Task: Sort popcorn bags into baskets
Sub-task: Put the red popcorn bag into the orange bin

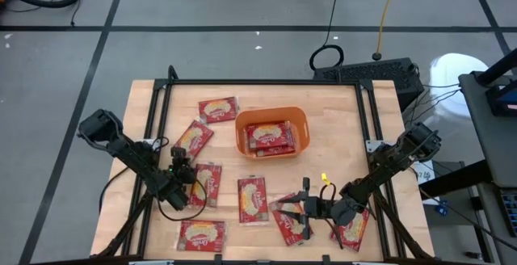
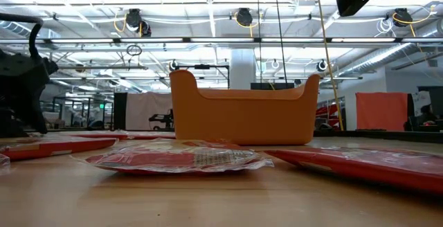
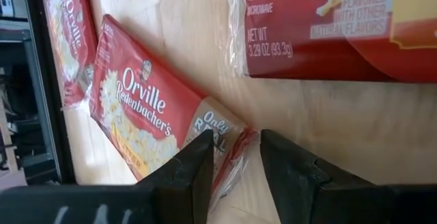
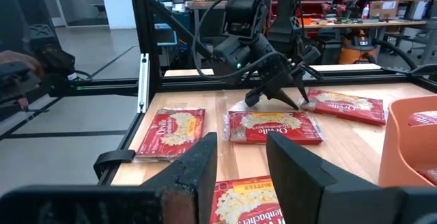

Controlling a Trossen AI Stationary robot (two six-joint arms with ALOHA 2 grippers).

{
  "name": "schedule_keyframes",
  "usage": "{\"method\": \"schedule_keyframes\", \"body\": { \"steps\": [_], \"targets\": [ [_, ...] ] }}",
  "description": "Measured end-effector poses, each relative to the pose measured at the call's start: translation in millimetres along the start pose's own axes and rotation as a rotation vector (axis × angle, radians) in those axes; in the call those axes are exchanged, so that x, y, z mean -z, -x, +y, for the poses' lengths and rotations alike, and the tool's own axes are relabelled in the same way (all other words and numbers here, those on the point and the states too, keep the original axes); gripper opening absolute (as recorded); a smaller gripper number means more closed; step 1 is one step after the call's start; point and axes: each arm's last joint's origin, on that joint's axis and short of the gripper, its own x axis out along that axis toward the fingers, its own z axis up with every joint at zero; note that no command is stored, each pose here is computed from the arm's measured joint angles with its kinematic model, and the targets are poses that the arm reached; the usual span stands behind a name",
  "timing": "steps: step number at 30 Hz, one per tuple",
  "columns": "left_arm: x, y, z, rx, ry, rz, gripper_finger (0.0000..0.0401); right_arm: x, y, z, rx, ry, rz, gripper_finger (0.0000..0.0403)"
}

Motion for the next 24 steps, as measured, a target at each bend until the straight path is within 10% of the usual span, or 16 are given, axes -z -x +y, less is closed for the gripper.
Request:
{"method": "schedule_keyframes", "body": {
  "steps": [10,24],
  "targets": [
    [5,-7,-2,0.009,0.006,-0.017,0.0009,0,0,0,0.001,0.002,-0.001,0.0118],
    [-24,18,10,-0.089,0.125,-0.087,0.0002,-21,-65,16,0.119,0.113,-0.044,0.0118]
  ]
}}
